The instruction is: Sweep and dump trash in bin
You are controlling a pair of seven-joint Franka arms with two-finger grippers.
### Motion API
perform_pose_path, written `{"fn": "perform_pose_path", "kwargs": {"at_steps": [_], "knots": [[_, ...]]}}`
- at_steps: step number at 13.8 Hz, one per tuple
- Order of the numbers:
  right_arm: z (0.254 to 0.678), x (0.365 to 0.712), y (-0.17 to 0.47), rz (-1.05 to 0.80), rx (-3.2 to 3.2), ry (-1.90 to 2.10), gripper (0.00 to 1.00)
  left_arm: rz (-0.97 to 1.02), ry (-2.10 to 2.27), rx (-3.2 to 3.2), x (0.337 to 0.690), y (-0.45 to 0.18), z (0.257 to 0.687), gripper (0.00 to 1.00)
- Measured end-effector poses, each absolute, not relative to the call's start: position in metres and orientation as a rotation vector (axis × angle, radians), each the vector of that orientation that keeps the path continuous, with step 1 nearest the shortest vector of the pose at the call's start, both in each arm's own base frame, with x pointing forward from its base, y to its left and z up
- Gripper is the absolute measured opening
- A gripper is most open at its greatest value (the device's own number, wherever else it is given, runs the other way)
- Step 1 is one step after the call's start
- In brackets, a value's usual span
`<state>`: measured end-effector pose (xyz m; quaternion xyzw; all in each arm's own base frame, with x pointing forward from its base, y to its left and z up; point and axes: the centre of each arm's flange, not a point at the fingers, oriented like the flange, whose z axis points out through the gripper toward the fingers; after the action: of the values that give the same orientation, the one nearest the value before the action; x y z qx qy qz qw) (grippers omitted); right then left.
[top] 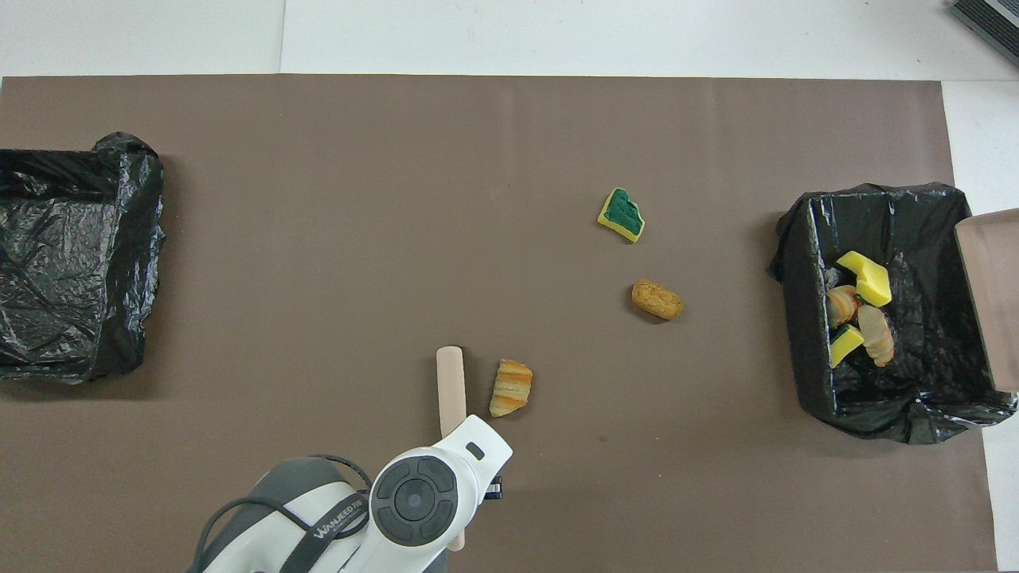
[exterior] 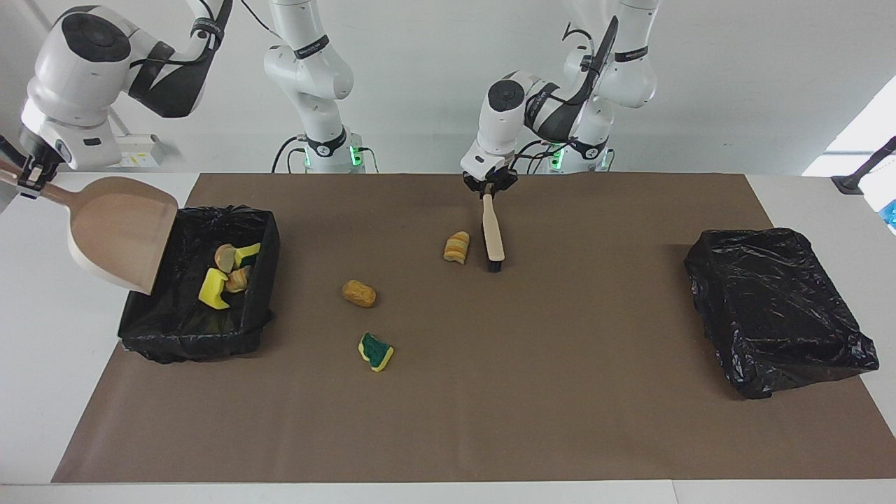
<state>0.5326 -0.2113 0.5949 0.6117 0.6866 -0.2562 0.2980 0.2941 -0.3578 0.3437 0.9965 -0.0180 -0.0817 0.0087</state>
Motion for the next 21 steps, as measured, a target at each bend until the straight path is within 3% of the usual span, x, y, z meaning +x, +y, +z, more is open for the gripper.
{"fn": "perform_pose_path", "kwargs": {"at_steps": [2, 3, 9, 14, 21], "knots": [[0.602, 0.532, -0.207, -0.621, 1.724, 1.827, 0.31, -0.254, -0.072, 3.110, 0.297, -0.357, 0.344, 0.26], [0.606, 0.530, -0.203, -0.581, 1.797, 1.834, 0.31, -0.253, -0.069, 3.108, 0.299, -0.356, 0.345, 0.31], [0.588, 0.528, -0.164, -0.339, 2.333, 1.678, 0.31, -0.225, 0.055, 3.082, 0.337, -0.335, 0.359, 0.99], [0.576, 0.546, -0.068, -0.171, 2.592, 1.360, 0.31, -0.229, 0.183, 3.064, 0.390, -0.298, 0.402, 1.00], [0.523, 0.570, 0.076, -0.022, 2.928, 0.733, 0.31, -0.165, 0.203, 3.031, 0.472, -0.148, 0.476, 1.00]]}}
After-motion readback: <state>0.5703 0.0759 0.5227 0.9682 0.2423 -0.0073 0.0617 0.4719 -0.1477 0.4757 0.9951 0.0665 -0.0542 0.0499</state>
